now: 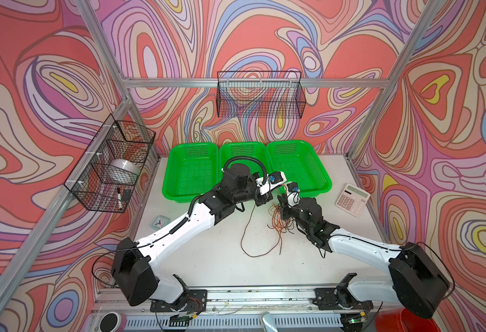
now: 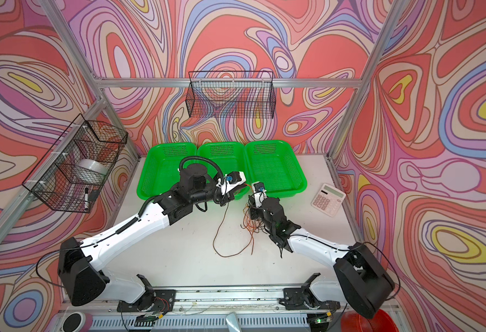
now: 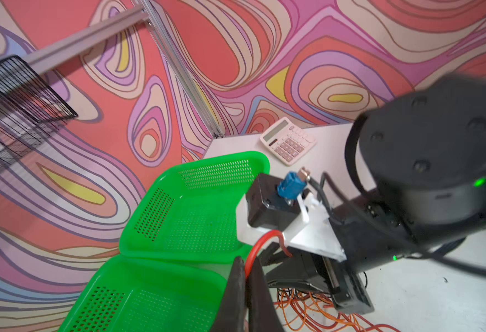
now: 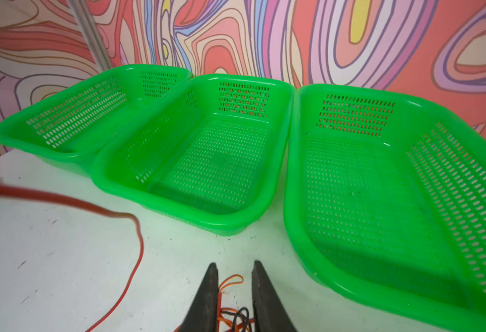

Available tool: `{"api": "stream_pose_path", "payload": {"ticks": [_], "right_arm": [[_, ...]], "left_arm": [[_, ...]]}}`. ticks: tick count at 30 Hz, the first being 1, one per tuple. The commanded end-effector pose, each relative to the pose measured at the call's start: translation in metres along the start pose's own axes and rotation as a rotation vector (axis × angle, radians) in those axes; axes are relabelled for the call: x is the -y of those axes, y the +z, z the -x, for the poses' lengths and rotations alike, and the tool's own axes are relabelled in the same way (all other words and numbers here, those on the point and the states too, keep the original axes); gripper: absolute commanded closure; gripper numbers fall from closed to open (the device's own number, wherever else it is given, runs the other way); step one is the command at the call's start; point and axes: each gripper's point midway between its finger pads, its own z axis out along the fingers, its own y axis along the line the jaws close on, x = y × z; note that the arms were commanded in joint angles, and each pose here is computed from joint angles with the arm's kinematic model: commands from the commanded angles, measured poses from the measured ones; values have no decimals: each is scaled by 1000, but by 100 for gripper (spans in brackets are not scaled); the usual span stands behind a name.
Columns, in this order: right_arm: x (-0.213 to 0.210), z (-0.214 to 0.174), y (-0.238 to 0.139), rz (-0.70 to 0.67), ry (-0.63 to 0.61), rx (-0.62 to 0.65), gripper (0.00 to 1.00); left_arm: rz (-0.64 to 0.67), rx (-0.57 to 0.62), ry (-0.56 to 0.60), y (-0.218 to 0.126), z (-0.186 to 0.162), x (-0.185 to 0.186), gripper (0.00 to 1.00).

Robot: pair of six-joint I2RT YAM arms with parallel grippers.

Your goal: Untangle the cables

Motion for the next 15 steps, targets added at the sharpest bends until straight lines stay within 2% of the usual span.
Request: {"api": "stream_pose_path", "payload": {"ticks": [1,7,15], "right_arm": [[12,-7,8,-69,96,20,82],[20,-41,17,-120,122,-57,85],[34,-77,20,-202,166,-146,83]], "left_arm": [[34,111,-1,-26,55,-12,100],[78,150,18,-43,91,-28,100],[151,142,74,-56,123,-53,100]]}}
